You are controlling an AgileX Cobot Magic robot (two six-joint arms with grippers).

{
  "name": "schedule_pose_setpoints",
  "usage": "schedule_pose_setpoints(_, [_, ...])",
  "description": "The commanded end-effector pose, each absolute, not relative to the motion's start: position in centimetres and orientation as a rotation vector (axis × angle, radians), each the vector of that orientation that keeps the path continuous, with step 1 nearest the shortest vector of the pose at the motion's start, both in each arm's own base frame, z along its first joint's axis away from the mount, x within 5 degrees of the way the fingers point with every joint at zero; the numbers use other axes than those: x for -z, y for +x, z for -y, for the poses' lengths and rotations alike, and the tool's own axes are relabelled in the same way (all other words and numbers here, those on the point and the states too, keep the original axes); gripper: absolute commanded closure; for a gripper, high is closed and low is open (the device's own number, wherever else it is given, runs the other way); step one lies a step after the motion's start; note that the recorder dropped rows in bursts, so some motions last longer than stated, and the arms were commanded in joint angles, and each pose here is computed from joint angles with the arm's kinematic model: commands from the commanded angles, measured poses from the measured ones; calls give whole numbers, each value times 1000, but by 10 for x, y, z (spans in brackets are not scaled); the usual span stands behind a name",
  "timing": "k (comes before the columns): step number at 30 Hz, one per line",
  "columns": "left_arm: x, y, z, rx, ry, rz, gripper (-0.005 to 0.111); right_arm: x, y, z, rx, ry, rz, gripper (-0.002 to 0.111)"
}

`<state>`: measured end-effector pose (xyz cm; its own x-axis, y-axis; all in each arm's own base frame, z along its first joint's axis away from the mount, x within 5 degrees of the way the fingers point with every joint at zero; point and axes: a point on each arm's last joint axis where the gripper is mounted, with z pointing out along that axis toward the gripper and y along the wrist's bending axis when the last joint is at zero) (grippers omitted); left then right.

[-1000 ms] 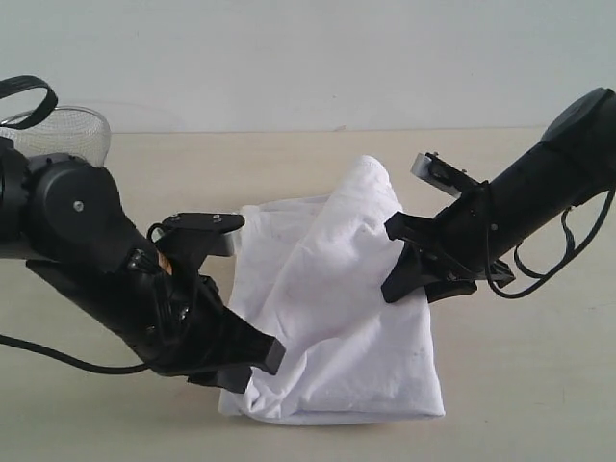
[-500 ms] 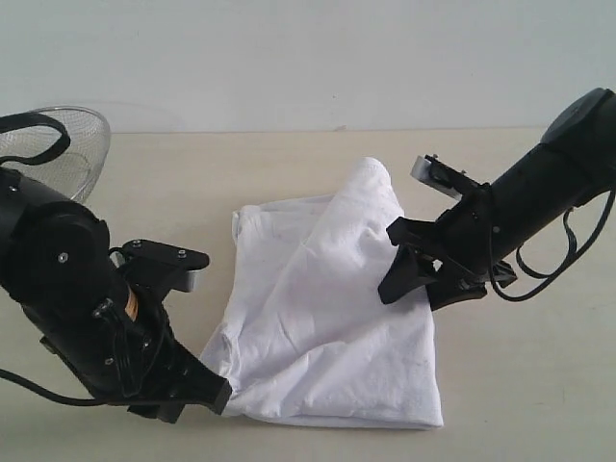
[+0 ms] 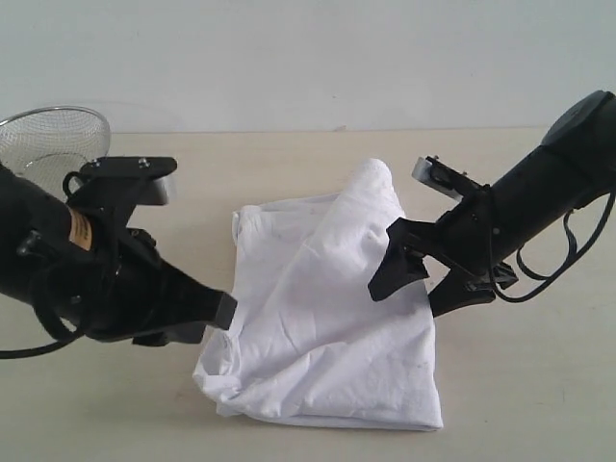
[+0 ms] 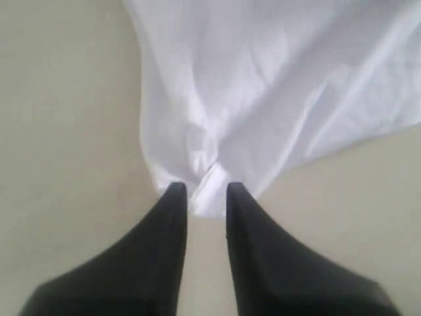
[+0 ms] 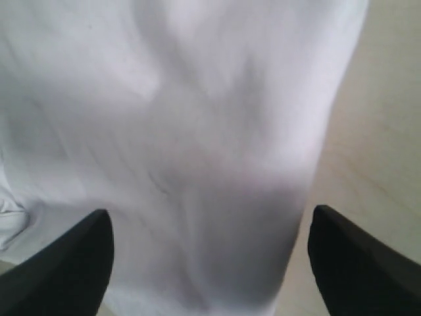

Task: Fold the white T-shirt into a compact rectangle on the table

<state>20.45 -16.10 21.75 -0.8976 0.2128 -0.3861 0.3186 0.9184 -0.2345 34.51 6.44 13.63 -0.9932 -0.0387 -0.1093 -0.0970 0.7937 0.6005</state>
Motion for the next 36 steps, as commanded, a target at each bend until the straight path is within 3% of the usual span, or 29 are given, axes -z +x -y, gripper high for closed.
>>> schedule_pose_setpoints(1, [-220,213,171,527,367,-2621,87,-142,347,-63,-967,-92,-2856,36])
schedule_pose_setpoints(13, [-164,235,185,438,368,-2704,87,-175,351,-58,-844,-68,-2723,36])
schedule_pose_setpoints(28, [-161,250,194,331,462,-2797,86,-177,349,-57,-810,-108,-2726,36])
schedule_pose_setpoints(32, [-160,250,190,280,442,-2810,73,-177,350,-57,-809,-107,-2725,36])
schedule_pose_setpoints(36, [-161,251,191,300,404,-2804,49,-177,350,-57,-809,-107,-2725,36])
